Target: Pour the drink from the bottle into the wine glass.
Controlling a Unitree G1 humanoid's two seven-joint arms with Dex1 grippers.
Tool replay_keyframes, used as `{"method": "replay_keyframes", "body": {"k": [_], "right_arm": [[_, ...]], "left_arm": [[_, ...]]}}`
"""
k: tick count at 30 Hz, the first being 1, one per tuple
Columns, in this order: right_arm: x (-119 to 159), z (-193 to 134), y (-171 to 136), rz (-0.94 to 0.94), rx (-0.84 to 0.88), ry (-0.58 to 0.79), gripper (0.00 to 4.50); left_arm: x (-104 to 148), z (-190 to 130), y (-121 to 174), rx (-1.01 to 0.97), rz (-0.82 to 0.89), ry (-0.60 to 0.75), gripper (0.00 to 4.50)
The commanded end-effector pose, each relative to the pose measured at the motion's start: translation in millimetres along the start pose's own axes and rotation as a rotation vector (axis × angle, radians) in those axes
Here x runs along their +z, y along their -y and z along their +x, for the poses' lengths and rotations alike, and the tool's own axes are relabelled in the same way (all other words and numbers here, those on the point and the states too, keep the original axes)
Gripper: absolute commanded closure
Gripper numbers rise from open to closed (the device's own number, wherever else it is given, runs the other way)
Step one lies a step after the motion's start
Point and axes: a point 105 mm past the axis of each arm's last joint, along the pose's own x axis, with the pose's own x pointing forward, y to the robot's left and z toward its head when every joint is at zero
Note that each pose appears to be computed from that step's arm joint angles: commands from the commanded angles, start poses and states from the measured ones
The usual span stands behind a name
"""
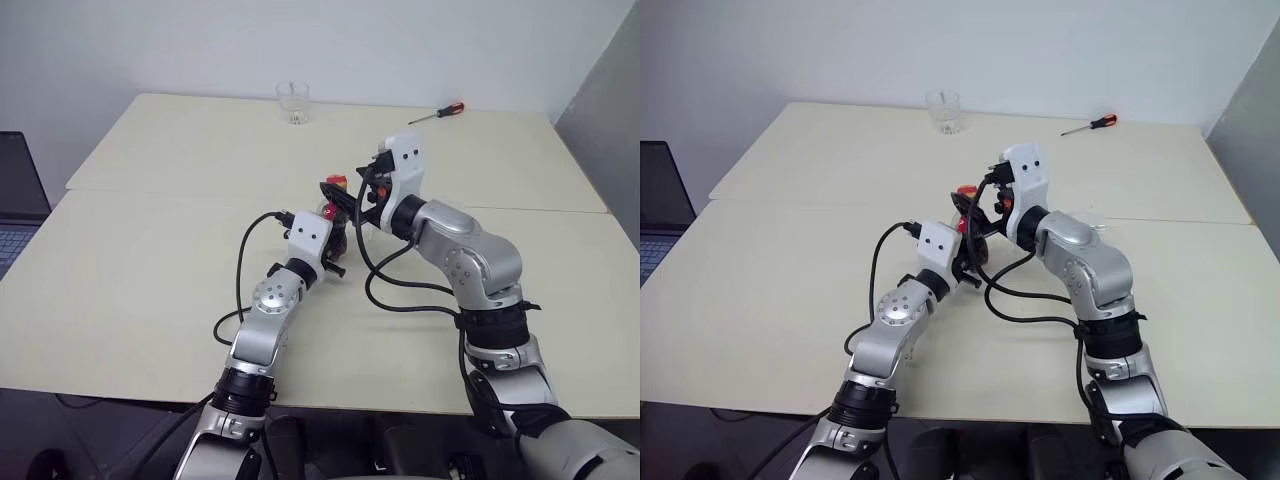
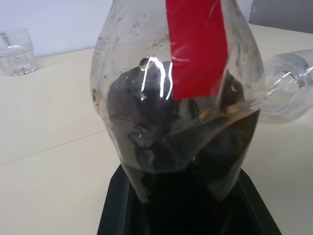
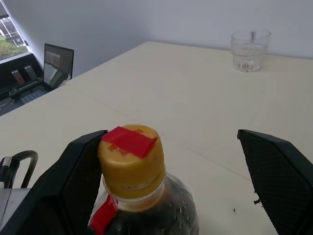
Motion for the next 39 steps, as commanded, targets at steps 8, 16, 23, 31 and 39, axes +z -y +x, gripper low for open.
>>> {"method": "replay_keyframes", "body": {"k": [8,16,23,31,39], "right_arm": [[17.5,-19.4,5.3,-0.038,-0.012,0.044,0.00],[15.5,-24.2,5.3,-0.051,-0.005,0.032,0.00],[12.9,-32.8,-16.4,-0.067,0.143,0.014,0.00],[29.9,-26.7,-27.8,-0.035,0.183,0.068,0.00],[30.1,-8.3,-22.3,-0.028,0.128,0.065,0.00]], "left_arm": [[26.5,1.2,-0.4,-0.001,0.015,0.100,3.78],[27.2,3.1,1.0,-0.010,0.015,0.104,3.78],[27.2,3.9,0.9,-0.012,0.015,0.105,3.78],[26.7,3.2,0.4,-0.009,0.016,0.107,3.78],[27.0,2.9,2.8,-0.015,0.015,0.110,3.78]]}}
